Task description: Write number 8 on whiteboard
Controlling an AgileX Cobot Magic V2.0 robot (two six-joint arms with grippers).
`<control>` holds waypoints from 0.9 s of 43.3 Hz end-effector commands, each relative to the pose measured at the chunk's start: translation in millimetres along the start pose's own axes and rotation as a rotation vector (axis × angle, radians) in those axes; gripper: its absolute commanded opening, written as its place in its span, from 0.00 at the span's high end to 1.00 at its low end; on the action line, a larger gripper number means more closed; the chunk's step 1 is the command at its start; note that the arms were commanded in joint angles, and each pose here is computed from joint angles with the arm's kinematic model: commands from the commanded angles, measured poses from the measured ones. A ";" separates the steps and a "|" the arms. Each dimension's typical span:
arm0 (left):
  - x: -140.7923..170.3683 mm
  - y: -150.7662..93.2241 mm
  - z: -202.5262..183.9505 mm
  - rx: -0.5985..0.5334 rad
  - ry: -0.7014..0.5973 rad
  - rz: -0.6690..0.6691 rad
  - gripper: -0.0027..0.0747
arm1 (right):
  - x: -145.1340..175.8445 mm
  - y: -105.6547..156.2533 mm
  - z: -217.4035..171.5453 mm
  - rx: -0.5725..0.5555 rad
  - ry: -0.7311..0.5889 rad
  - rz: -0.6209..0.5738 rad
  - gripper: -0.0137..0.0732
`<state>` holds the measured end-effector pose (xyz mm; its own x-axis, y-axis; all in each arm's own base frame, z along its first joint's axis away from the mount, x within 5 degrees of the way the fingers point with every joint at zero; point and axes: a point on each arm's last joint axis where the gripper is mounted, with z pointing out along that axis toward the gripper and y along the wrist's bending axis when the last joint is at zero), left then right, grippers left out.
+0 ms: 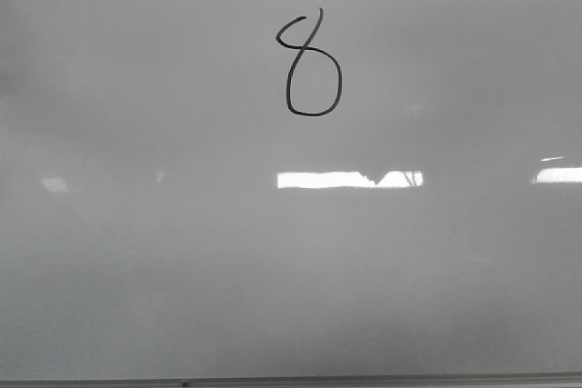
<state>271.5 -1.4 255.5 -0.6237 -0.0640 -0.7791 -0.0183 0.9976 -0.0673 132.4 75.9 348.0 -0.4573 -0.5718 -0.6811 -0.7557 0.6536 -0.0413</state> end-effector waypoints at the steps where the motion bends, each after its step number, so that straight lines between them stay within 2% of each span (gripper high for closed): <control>1: -24.9 -1.2 0.4 -0.002 -0.106 0.009 0.98 | -9.3 -1.8 -8.7 0.035 -0.084 0.003 0.27; 7: -27.6 -1.1 16.2 -0.004 -0.034 0.038 0.97 | -9.3 -1.8 -8.7 0.035 -0.084 0.003 0.27; 10: -27.0 -1.1 22.4 -0.004 0.006 0.044 0.93 | -9.2 -1.6 -8.7 0.034 -0.082 0.003 0.27; 22: -28.0 -1.2 28.6 -0.002 0.043 0.046 0.57 | -9.0 -1.5 -8.7 0.033 -0.080 0.005 0.27; 25: -28.6 -1.5 25.7 -0.001 0.044 0.046 0.51 | -9.2 -1.7 -8.7 0.034 -0.083 0.009 0.27; 32: -33.6 -2.5 7.4 0.002 0.024 0.055 0.50 | -8.0 0.2 -15.4 0.054 -0.106 0.049 0.27; 39: -40.8 -7.3 -31.1 0.009 -0.022 0.104 0.51 | 0.0 -0.4 -31.3 0.159 -0.125 0.163 0.27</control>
<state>283.2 -1.7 271.5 -0.7078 0.0072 -0.7064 0.0276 0.9995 -0.0175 121.0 67.2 356.2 -0.5091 -0.4822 -0.7129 -0.6715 0.7407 -0.0215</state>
